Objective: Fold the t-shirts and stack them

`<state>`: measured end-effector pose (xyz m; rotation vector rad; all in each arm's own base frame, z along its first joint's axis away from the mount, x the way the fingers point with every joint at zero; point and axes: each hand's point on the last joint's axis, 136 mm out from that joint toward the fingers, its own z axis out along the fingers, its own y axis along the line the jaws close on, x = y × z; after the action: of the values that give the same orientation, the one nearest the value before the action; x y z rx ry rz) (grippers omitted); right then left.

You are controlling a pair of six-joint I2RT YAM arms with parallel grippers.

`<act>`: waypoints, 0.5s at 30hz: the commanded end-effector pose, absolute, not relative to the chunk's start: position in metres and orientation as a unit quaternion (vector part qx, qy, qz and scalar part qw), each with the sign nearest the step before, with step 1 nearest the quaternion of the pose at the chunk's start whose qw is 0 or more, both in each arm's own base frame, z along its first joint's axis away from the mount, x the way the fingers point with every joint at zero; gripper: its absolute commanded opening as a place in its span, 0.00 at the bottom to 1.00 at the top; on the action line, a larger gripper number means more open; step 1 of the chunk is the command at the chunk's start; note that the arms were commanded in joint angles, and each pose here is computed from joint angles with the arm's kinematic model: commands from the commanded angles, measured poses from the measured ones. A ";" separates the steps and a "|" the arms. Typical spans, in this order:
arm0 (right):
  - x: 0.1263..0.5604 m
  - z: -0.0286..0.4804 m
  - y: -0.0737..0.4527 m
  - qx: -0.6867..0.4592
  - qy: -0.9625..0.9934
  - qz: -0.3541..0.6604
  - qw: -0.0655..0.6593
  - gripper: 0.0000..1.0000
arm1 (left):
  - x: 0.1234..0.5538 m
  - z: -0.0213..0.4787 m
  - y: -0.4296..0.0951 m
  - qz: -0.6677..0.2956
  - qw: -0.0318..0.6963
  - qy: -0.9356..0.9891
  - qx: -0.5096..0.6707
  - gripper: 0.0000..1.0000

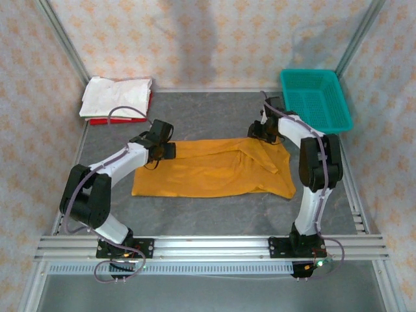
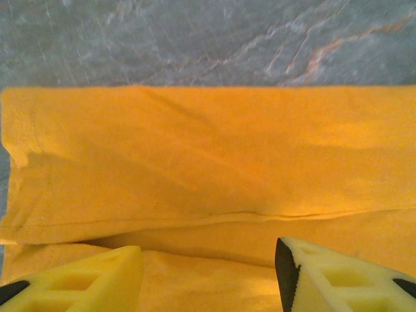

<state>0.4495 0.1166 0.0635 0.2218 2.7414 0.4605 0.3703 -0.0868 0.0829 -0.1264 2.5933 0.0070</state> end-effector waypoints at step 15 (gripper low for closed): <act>0.451 0.088 0.124 0.043 0.964 0.164 0.204 0.00 | 0.375 0.063 -0.079 0.033 0.253 0.965 -0.064 0.56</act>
<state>0.4522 0.1214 0.0607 0.1567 2.7454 0.4607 0.3678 -0.0852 0.0566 -0.1421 2.6576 0.0416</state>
